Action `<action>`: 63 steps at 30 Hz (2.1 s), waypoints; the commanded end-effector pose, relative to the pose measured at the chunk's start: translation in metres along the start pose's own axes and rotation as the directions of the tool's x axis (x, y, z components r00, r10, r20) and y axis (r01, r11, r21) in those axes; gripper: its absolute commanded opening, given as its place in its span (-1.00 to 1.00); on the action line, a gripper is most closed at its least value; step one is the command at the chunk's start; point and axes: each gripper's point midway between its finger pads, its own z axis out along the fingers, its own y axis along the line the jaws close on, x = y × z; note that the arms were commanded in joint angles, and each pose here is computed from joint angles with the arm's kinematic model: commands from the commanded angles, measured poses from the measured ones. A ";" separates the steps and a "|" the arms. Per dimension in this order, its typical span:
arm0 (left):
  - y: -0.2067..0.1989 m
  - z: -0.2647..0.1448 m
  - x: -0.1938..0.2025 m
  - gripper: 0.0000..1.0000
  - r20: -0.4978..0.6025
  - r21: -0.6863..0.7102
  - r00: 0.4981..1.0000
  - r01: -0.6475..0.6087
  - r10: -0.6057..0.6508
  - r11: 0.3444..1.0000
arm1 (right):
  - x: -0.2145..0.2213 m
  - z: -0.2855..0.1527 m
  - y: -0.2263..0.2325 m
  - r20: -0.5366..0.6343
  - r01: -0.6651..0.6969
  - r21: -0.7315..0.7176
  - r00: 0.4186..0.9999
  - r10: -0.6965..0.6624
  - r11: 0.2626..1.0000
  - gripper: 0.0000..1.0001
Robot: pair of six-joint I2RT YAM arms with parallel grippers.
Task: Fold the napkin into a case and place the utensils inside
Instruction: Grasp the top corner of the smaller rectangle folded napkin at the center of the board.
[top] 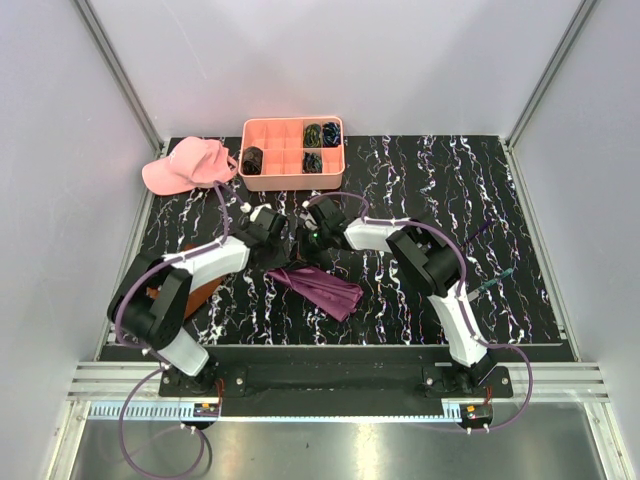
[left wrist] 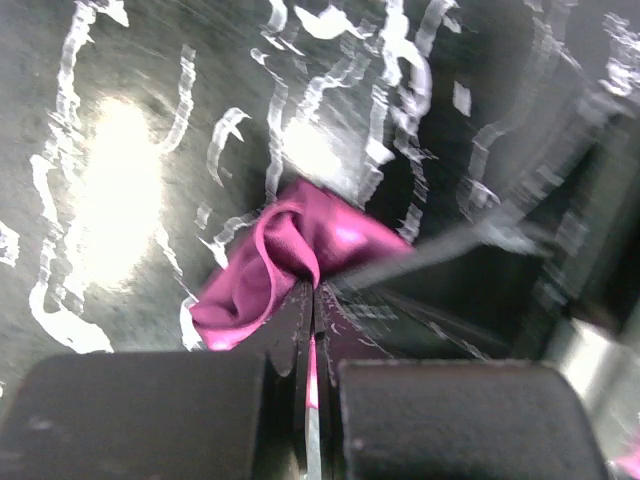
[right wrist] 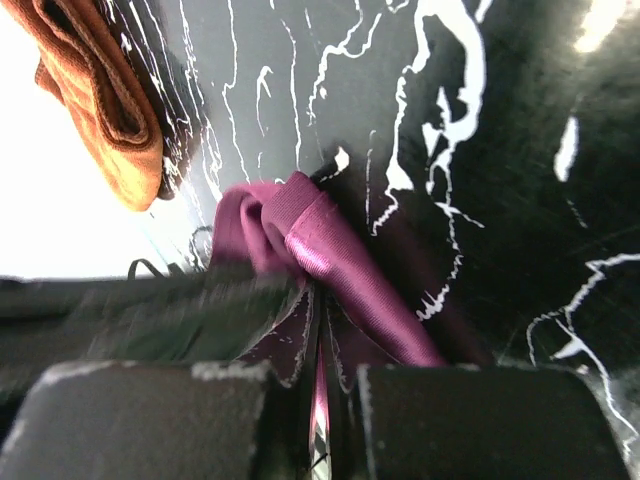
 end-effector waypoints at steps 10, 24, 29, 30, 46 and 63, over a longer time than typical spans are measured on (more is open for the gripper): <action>0.015 0.031 -0.001 -0.97 0.018 -0.057 0.999 -0.031 0.032 0.998 | 0.001 -0.040 0.023 0.034 0.076 -0.025 0.997 -0.075 0.997 -0.83; -0.017 0.008 -0.025 -0.70 0.068 0.087 0.985 -0.164 0.158 0.983 | 0.001 -0.106 -0.017 0.092 0.161 0.197 0.979 -0.182 0.967 -0.43; -0.027 -0.001 -0.030 -0.46 0.059 0.119 0.983 -0.178 0.172 0.977 | 0.003 -0.107 -0.045 0.087 0.125 0.246 0.985 -0.151 0.961 -0.39; -0.028 -0.003 -0.029 -0.43 0.054 0.126 0.984 -0.176 0.170 0.976 | 0.005 -0.106 -0.049 0.078 0.126 0.250 0.986 -0.150 0.960 -0.39; -0.035 -0.046 -0.039 -0.03 0.102 0.185 0.988 -0.137 0.120 0.973 | 0.023 -0.105 -0.069 0.066 0.105 0.260 0.990 -0.126 0.960 -0.38; -0.038 -0.093 0.042 -0.05 -0.105 0.449 0.994 0.020 0.031 0.893 | 0.060 -0.145 -0.055 -0.073 0.372 0.356 0.925 -0.372 0.857 0.37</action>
